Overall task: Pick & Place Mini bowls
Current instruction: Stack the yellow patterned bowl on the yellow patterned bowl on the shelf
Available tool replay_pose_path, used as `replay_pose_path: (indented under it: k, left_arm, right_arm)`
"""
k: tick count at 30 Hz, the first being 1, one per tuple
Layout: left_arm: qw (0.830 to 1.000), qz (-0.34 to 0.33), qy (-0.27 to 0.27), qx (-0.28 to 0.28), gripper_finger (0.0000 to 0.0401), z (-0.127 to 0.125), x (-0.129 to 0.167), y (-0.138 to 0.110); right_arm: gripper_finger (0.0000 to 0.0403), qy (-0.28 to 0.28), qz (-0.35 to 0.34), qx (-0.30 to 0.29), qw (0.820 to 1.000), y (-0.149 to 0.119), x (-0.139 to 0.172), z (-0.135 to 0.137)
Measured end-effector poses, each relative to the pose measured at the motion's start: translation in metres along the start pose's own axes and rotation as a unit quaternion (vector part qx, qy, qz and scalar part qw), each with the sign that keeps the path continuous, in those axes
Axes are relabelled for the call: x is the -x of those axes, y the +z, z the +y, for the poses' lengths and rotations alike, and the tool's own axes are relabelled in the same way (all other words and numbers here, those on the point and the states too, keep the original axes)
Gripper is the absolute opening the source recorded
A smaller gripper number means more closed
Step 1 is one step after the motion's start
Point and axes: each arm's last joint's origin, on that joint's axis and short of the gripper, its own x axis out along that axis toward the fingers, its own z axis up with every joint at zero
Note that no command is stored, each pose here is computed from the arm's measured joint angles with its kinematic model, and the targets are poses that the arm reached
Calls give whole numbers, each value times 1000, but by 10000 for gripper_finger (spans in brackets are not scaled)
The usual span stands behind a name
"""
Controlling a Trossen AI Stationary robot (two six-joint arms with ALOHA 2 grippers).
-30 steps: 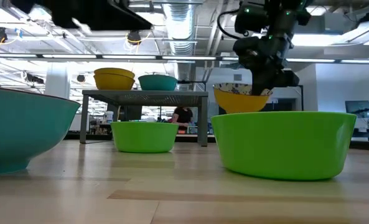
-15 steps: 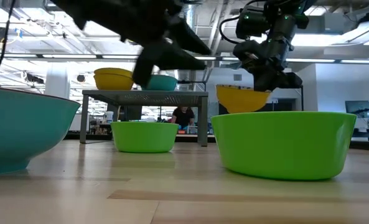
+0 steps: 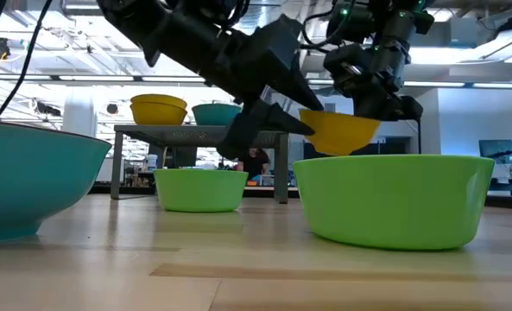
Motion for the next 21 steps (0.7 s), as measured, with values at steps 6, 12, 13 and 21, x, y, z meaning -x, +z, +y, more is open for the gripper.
replay_pose_path:
  k: [6, 12, 13, 21]
  left_arm:
    - [1000, 15, 2, -2, 167, -1, -3, -1]
    - [1000, 17, -8, -3, 152, -4, -4, -3]
    - [1000, 16, -8, -3, 148, -4, -4, -3]
    - [1000, 12, -12, -6, 113, -5, -4, -2]
  right_arm:
    - [11, 14, -8, 12, 1000, -3, -1, 8]
    - [34, 18, -6, 22, 1000, -9, -1, 14]
    - [34, 19, -5, 24, 1000, -10, -1, 15]
    - [32, 31, -18, 46, 998, -9, -1, 18]
